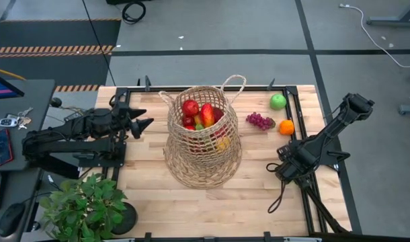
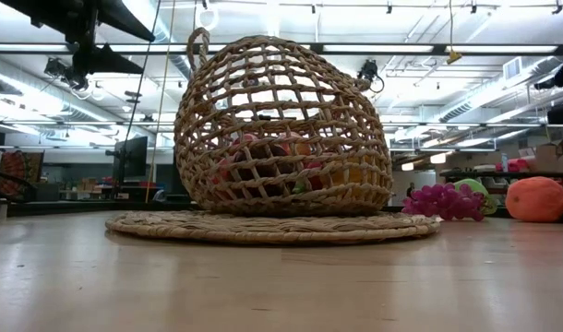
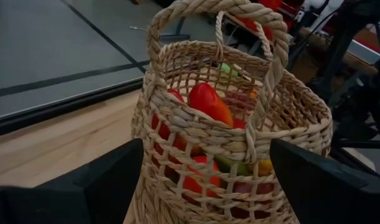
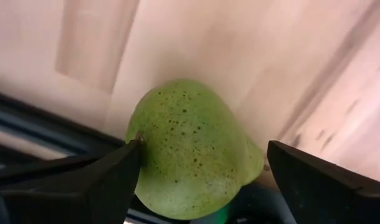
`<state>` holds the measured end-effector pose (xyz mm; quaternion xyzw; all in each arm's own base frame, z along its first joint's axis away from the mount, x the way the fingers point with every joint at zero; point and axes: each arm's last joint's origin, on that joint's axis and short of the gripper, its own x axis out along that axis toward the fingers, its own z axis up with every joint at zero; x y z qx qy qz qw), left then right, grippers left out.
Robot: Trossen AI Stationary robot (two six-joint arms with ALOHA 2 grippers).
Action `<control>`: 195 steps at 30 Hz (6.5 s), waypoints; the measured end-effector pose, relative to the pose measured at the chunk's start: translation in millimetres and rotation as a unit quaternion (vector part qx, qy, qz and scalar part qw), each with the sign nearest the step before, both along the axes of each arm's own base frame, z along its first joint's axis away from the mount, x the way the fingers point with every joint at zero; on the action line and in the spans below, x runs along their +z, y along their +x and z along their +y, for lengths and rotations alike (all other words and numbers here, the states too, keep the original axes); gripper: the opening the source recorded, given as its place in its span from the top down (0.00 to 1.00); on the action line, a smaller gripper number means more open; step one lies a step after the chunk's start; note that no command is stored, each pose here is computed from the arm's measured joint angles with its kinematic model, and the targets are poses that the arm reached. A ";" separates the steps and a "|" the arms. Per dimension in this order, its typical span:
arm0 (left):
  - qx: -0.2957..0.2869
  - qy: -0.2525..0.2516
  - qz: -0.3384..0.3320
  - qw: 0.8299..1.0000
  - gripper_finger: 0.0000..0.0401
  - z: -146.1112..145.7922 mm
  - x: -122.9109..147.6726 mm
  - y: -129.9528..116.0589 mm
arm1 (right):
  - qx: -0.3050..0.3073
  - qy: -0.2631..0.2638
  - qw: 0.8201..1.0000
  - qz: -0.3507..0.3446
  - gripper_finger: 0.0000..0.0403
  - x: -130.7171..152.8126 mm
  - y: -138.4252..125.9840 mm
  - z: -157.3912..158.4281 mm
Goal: Build produce basket
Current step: Put the pear into the brown basket
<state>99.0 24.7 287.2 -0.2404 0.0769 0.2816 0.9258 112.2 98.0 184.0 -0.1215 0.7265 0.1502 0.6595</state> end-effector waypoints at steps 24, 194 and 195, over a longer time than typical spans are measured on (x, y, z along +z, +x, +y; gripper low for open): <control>-0.023 -0.032 -0.017 0.999 0.11 -1.6 0.5 1.1 | -0.231 -0.066 0.961 -0.140 0.14 79.9 115.2 -33.3; -0.059 -0.014 -0.005 0.998 0.11 -3.1 0.4 1.8 | -0.401 0.281 0.470 -0.734 0.14 302.1 193.5 -218.1; -0.059 -0.014 -0.005 0.998 0.11 -3.1 0.4 1.8 | -0.423 0.267 0.480 -0.721 0.14 296.1 195.3 -219.6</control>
